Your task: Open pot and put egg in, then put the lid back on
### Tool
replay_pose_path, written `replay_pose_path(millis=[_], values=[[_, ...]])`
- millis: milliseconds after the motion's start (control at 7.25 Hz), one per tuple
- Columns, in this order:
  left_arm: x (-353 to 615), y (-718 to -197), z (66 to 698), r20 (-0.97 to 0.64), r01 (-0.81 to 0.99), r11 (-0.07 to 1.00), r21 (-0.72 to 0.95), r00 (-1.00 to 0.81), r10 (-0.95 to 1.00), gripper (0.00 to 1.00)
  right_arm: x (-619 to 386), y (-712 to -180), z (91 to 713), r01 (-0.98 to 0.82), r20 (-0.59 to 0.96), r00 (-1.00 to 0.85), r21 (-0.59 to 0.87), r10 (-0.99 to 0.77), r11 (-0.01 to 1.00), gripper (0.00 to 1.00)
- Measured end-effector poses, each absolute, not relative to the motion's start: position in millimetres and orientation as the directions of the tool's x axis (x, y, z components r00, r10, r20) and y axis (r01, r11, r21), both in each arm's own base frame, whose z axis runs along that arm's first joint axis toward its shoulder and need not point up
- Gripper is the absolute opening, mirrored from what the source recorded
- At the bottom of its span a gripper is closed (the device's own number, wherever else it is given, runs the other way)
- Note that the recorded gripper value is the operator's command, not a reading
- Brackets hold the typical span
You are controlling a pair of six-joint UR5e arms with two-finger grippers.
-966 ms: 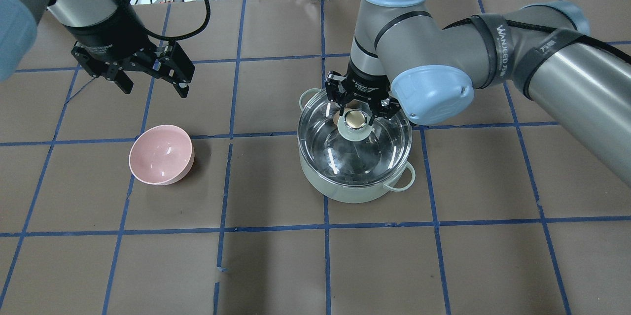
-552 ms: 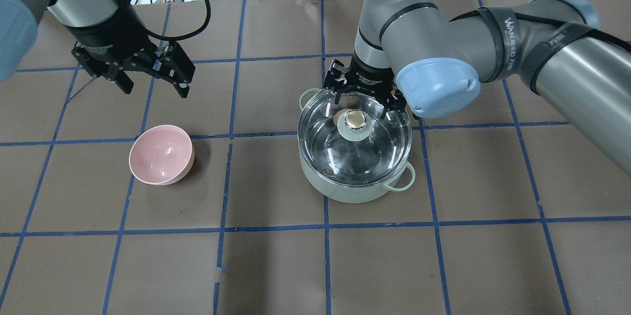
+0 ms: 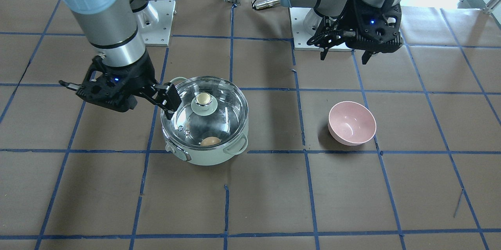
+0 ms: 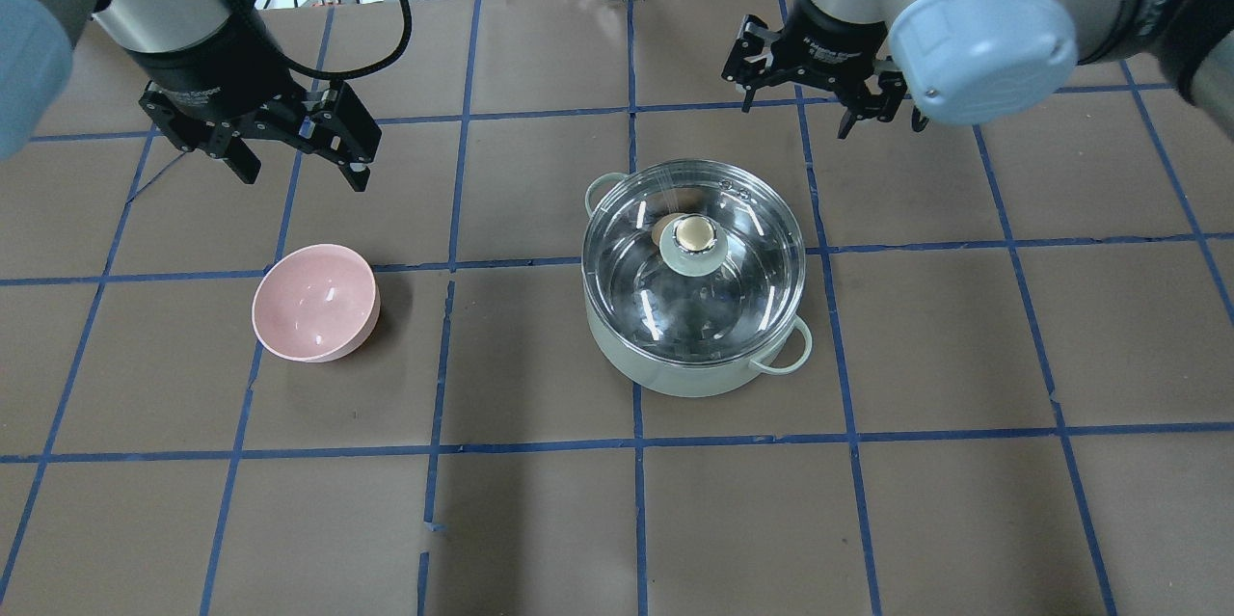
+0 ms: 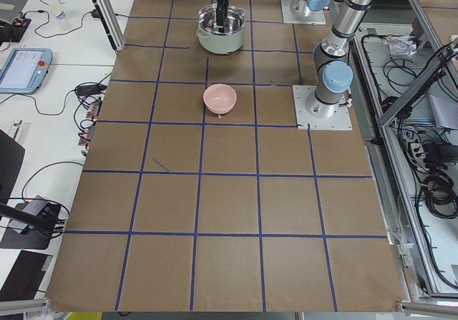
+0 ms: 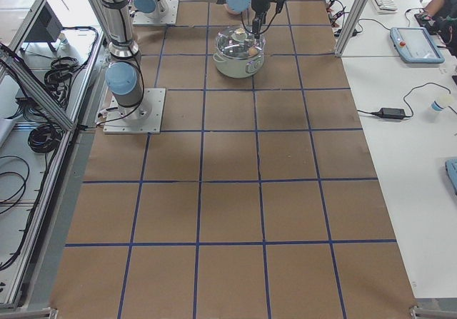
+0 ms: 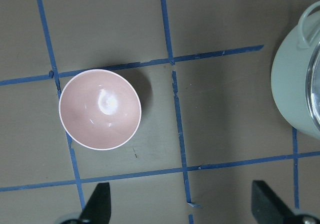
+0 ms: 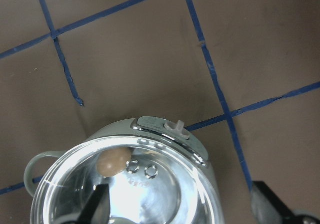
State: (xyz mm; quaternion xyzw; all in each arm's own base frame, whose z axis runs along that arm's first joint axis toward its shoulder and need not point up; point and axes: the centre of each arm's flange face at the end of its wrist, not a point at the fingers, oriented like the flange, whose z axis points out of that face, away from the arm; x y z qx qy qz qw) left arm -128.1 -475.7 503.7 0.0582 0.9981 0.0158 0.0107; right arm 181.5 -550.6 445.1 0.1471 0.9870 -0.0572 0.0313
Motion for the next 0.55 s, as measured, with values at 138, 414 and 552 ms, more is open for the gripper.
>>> replay_pose_path(millis=[138, 414, 552], values=[[-128, -476, 504, -0.02, 0.116, 0.993, 0.033, -0.993, 0.117, 1.0, 149, -553, 464, 0.241, -0.07, -0.97, -0.135, 0.234, 0.961, 1.0], [-128, -476, 504, -0.02, 0.116, 0.993, 0.033, -0.993, 0.117, 1.0, 106, -545, 487, 0.187, -0.059, -0.982, -0.154, 0.179, 0.97, 1.0], [-129, -476, 504, -0.02, 0.116, 0.993, 0.033, -0.993, 0.117, 1.0, 100, -543, 487, 0.18, -0.054, -0.983, -0.146, 0.174, 0.973, 1.0]])
